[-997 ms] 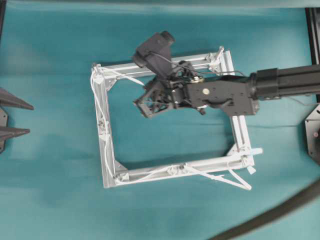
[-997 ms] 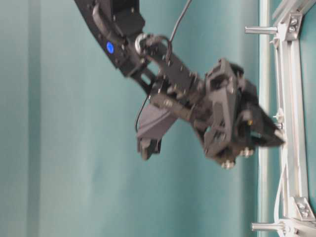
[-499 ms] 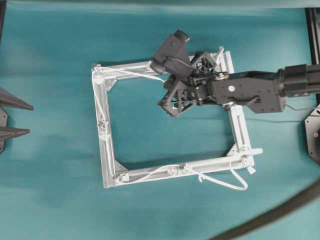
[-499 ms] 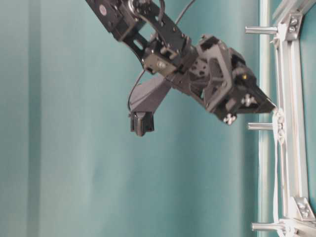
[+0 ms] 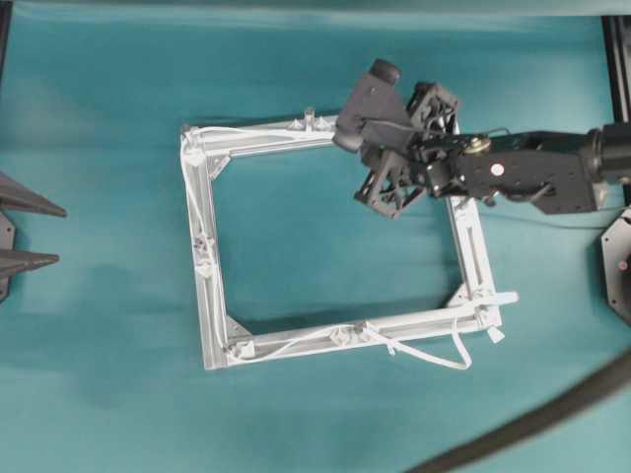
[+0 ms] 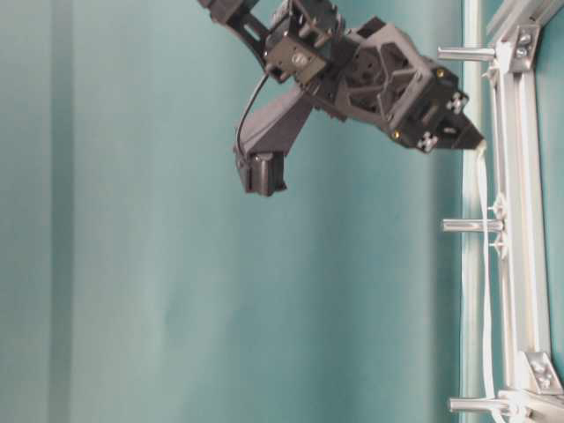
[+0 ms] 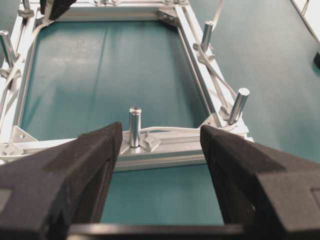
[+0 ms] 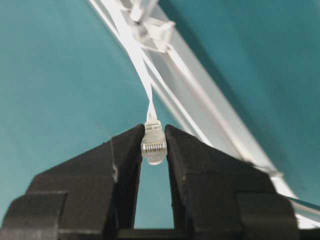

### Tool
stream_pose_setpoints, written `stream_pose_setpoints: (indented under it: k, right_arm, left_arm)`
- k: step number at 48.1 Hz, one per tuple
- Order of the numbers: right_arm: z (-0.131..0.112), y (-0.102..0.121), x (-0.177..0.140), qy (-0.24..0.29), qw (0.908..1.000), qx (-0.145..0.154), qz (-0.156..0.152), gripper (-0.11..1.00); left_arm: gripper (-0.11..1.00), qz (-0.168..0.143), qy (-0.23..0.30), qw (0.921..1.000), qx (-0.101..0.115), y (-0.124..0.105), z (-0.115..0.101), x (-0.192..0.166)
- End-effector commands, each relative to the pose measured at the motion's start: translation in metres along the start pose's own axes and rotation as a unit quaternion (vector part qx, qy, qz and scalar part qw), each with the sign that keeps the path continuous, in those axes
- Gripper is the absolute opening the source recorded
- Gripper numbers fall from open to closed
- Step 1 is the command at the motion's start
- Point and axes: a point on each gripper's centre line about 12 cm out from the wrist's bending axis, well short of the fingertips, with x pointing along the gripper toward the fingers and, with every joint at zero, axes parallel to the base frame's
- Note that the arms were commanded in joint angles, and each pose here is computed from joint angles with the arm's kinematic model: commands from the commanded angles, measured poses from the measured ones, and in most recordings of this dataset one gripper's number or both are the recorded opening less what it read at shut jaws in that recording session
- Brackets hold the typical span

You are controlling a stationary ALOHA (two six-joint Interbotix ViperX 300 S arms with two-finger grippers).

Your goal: Move the cable alternately left and right between 8 pins so it hooks onto each one.

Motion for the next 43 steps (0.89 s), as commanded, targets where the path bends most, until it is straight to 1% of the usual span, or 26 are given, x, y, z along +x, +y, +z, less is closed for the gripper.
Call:
stream_pose_setpoints:
  k: [1,12,20,28,40,43]
  right_arm:
    - [0.008,-0.008,-0.009,-0.025,0.9996,-0.015,-0.007,0.17]
    - [0.006,-0.015,-0.007,-0.039,0.9960,-0.075,-0.029,0.17]
    - [0.004,-0.020,-0.011,-0.044,0.9934,-0.096,-0.045,0.17]
    - [0.000,-0.026,-0.015,-0.044,0.9919,-0.104,-0.060,0.17]
    - [-0.009,-0.030,-0.018,-0.038,0.9918,-0.106,-0.061,0.17]
    - [-0.010,-0.034,-0.018,-0.036,0.9921,-0.102,-0.064,0.17]
  left_arm:
    - [0.66,0.000,-0.006,1.0000,0.002,0.000,0.007,0.000]
    - [0.66,0.000,-0.006,1.0000,0.002,0.000,0.007,0.000]
    - [0.66,0.000,-0.005,1.0000,0.002,0.000,0.007,0.000]
    - [0.66,0.000,-0.006,1.0000,0.002,0.000,0.007,0.000]
    - [0.66,0.000,-0.005,1.0000,0.002,0.000,0.007,0.000]
    - [0.66,0.000,-0.006,1.0000,0.002,0.000,0.007,0.000]
